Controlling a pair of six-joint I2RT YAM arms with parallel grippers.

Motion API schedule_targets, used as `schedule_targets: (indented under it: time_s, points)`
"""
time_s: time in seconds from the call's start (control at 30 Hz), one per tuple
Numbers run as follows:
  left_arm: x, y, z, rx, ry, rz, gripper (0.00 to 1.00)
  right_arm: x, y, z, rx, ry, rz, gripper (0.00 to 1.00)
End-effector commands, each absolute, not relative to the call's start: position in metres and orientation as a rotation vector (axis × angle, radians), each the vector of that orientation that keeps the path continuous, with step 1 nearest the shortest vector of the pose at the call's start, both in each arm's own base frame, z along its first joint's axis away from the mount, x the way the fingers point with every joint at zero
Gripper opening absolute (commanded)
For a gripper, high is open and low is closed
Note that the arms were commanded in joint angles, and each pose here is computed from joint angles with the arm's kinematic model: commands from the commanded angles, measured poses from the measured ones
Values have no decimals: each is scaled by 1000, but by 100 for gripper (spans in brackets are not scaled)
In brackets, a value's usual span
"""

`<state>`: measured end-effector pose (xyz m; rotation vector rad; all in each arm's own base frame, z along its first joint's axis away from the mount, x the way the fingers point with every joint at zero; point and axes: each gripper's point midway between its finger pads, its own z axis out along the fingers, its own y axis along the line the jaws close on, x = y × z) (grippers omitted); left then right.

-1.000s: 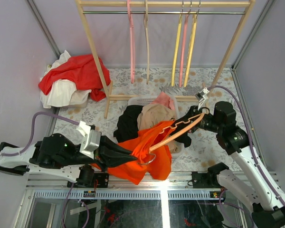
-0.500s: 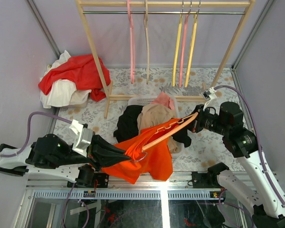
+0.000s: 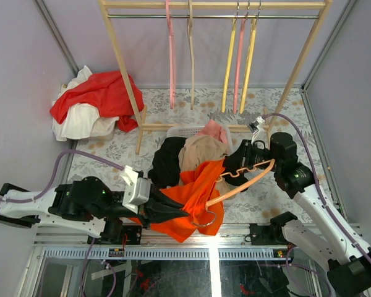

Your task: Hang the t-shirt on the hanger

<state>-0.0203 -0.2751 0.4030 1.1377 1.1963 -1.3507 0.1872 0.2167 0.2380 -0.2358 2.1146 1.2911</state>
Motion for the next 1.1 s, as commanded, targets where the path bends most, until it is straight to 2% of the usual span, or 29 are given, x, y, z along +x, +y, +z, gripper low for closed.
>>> schedule_targets:
  time_s: [0.0, 0.23, 0.63, 1.07]
  points:
    - [-102, -232, 514, 1109, 705, -1778, 0, 214, 216, 239, -175, 2054, 1244, 0]
    - [-102, -233, 511, 1099, 726, -1792, 0, 221, 215, 244, -191, 2047, 1208, 0]
    - [-73, -205, 474, 973, 926, -1832, 0, 210, 178, 282, -198, 1978, 960, 0]
    - [-67, -200, 472, 973, 976, -1810, 0, 211, 150, 293, -133, 1968, 783, 0]
